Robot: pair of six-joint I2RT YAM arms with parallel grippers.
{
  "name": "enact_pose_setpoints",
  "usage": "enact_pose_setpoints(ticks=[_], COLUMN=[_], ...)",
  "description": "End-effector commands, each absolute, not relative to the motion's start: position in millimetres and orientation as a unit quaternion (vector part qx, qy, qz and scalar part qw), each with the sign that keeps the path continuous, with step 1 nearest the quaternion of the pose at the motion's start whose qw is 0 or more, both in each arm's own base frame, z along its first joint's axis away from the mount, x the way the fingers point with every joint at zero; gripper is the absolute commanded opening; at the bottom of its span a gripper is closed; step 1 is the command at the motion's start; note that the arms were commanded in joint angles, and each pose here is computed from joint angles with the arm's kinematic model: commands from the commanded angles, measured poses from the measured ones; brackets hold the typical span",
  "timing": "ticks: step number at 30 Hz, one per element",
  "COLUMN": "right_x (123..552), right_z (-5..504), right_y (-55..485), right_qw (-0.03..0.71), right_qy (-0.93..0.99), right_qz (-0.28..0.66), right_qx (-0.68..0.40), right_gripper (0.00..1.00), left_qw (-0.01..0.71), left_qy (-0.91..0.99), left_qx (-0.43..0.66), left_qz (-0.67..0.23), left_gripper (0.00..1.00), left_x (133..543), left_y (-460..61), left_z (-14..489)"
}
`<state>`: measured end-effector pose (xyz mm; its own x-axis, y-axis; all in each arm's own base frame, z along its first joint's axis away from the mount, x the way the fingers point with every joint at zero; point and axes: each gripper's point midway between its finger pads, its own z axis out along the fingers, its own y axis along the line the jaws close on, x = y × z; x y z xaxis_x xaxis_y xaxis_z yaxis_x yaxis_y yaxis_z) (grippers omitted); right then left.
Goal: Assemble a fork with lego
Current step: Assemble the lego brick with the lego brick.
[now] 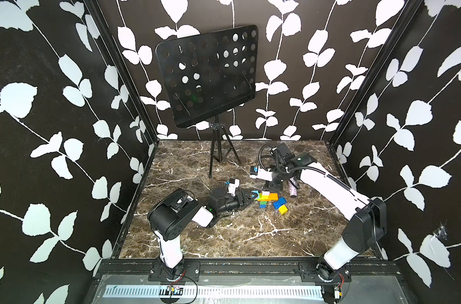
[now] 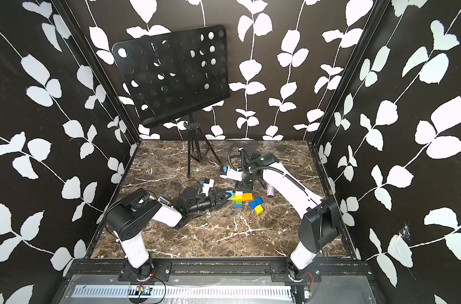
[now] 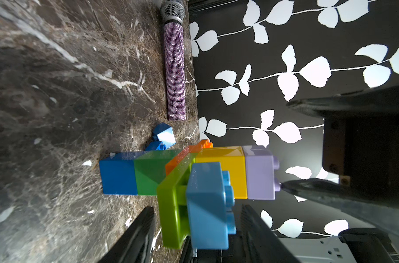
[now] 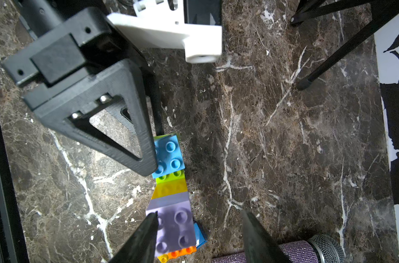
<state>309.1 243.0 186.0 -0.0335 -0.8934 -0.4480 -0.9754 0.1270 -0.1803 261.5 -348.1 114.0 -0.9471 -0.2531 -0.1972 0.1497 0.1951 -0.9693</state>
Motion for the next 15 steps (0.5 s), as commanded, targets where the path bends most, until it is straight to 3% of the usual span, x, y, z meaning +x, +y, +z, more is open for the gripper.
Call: enact_pose_setpoints(ticks=[1, 15], right_x=[306, 301], right_z=[194, 202], right_y=[245, 241], right_qw=[0.25, 0.265], right_qy=[0.708, 0.706], right_qz=[0.101, 0.106], right_qx=[-0.653, -0.648], right_gripper=[0.58, 0.58], left_qw=[0.172, 0.158], left_qy=[0.75, 0.754], left_qx=[-0.022, -0.009], left_qz=[-0.639, -0.638], left_gripper=[0.63, 0.63], left_x=[268, 277], left_y=[-350, -349], left_z=[128, 128])
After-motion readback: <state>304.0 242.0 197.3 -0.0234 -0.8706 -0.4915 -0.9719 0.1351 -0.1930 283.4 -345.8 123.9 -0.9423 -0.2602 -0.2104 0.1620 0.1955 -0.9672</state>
